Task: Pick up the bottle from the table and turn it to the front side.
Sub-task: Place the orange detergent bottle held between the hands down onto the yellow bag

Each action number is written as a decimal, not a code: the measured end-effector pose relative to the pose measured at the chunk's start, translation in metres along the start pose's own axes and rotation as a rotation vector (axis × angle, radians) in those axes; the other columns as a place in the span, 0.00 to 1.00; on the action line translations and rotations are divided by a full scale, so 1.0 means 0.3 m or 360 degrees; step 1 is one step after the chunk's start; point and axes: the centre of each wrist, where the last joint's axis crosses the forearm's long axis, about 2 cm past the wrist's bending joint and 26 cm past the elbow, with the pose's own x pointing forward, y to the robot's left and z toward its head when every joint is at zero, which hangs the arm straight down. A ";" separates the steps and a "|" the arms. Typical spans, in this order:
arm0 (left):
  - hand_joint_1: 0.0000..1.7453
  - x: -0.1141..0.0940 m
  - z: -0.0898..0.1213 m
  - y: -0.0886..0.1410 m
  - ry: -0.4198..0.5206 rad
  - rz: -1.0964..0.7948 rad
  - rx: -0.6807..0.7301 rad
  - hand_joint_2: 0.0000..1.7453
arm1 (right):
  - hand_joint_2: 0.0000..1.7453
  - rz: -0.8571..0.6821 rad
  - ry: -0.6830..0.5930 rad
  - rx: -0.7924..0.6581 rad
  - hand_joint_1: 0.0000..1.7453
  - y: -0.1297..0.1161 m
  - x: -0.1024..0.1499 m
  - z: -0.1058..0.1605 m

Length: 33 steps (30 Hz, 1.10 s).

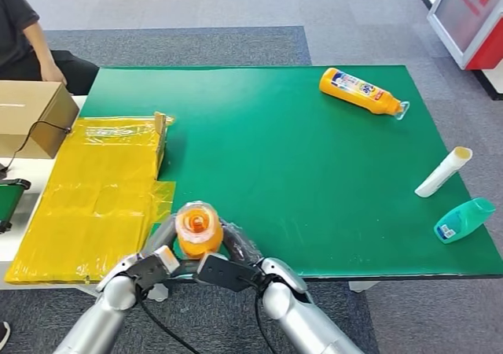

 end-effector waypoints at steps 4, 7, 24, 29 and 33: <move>1.00 0.053 -0.039 0.009 0.0060 -0.0388 0.0070 1.00 | 1.00 -0.0011 0.0094 -0.0032 0.00 0.005 -0.020 0.038; 1.00 0.081 -0.056 0.024 0.0129 -0.0673 0.0105 1.00 | 1.00 -0.0029 0.0151 -0.0063 0.00 0.005 -0.030 0.060; 1.00 -0.093 0.232 0.431 0.0927 -0.1754 0.0013 1.00 | 1.00 -0.0131 0.0298 -0.0301 0.00 -0.051 -0.099 0.237; 1.00 -0.153 0.324 0.518 0.1131 -0.1809 0.0028 1.00 | 1.00 -0.0158 0.0298 -0.0305 0.00 -0.047 -0.107 0.261; 0.84 -0.177 0.333 0.559 0.1220 -0.1879 0.0069 1.00 | 1.00 -0.0168 0.0290 -0.0301 0.00 -0.049 -0.106 0.261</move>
